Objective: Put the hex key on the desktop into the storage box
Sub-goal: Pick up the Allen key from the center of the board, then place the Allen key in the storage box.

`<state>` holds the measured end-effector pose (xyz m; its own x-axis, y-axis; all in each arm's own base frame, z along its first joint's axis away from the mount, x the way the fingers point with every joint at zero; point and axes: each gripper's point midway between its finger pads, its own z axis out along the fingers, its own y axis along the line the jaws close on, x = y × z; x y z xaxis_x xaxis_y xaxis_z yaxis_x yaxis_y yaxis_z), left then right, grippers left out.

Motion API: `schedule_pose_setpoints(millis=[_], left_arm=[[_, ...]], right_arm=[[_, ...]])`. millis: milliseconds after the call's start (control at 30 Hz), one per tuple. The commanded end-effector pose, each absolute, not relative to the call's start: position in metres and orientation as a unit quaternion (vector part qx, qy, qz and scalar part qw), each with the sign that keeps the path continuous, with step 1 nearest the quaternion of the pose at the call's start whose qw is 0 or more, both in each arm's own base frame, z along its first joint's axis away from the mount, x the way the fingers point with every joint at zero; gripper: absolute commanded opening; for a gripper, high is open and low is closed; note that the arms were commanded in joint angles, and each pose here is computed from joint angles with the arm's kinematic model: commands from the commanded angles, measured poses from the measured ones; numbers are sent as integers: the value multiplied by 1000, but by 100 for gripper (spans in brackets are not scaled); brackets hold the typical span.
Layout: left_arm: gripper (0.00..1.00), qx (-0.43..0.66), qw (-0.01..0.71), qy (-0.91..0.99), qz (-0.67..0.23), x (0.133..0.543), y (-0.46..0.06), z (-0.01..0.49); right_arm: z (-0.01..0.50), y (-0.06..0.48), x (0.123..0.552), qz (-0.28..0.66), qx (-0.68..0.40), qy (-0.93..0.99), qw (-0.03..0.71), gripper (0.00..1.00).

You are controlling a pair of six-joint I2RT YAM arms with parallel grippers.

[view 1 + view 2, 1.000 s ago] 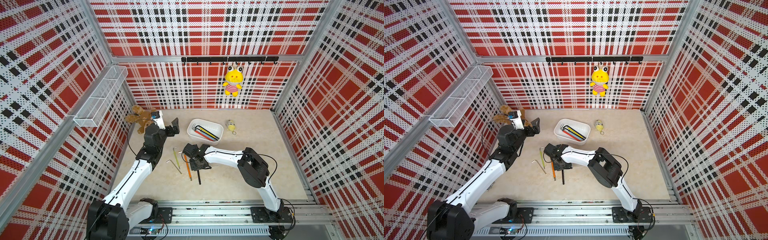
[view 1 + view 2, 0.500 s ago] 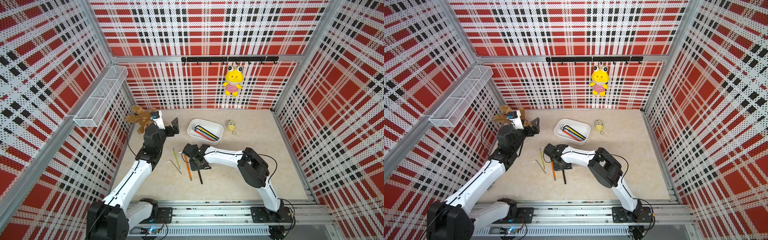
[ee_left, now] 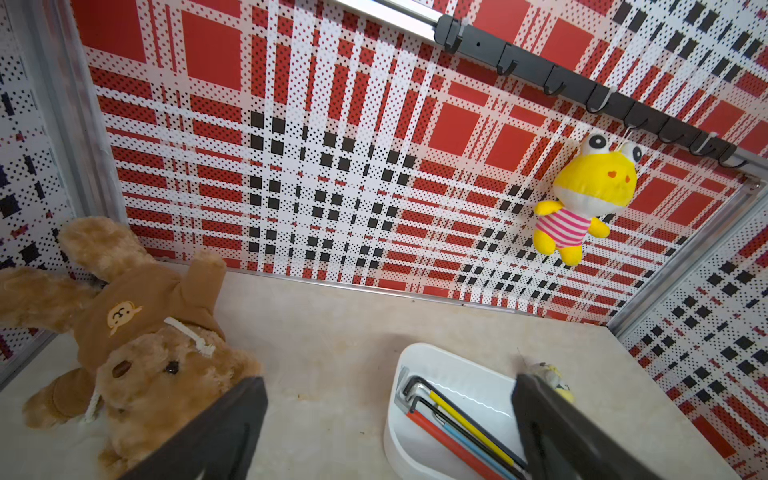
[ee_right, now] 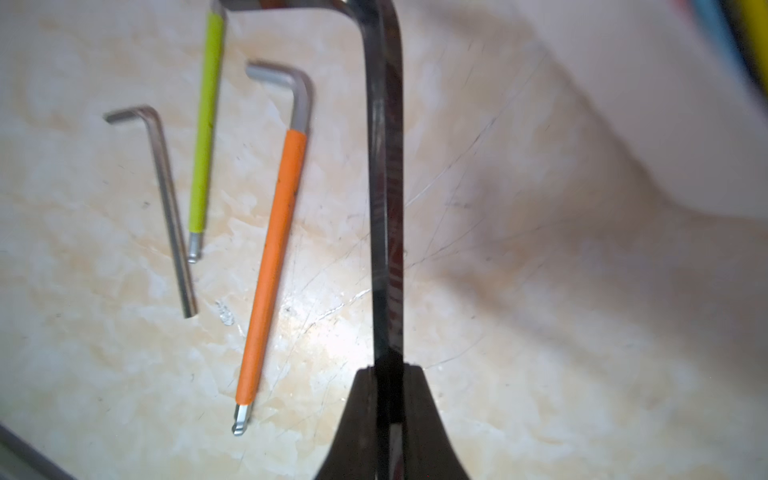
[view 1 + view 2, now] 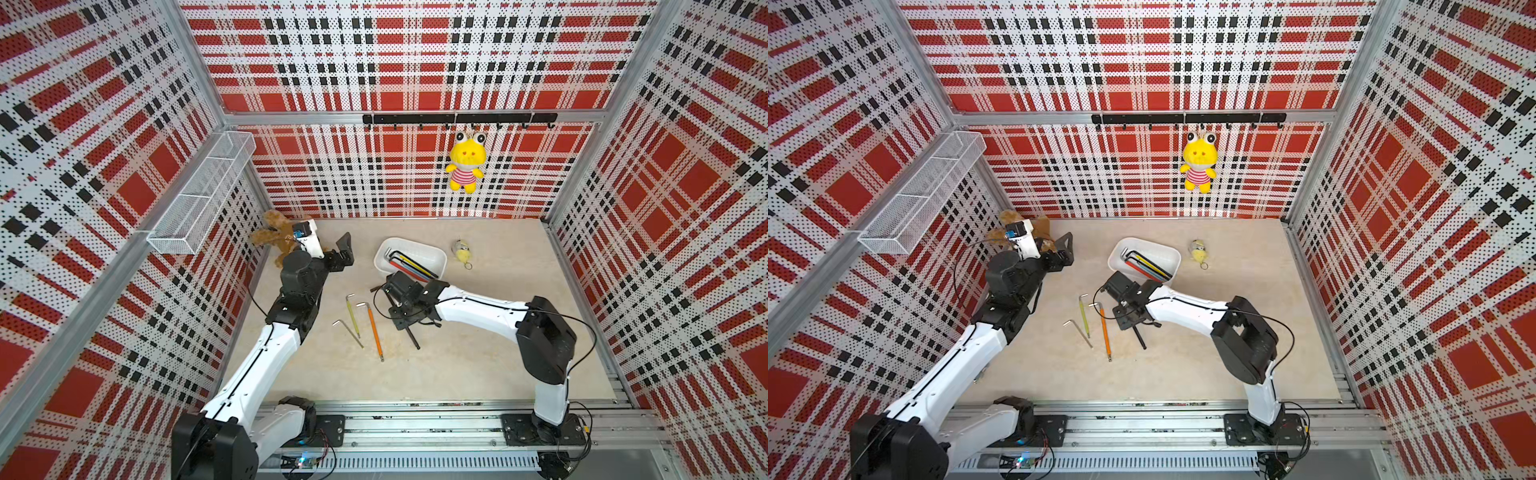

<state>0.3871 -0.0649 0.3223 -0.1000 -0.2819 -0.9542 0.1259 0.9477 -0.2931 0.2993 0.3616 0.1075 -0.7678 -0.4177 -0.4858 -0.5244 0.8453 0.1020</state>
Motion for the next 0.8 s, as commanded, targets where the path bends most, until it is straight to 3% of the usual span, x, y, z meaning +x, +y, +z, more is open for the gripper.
schedule_pose_setpoints(millis=[0,333,767], left_arm=[[99,-54,680,711,-170,383,-64,331],[99,-57,678,711,-180,387,-60,327],[99,-54,670,721,-169,390,-61,320]], right_arm=[[172,362,324,157,-309,882,318,0],[246,325,416,163,-342,831,407,0],[195,340,495,123,-428,825,348,0]])
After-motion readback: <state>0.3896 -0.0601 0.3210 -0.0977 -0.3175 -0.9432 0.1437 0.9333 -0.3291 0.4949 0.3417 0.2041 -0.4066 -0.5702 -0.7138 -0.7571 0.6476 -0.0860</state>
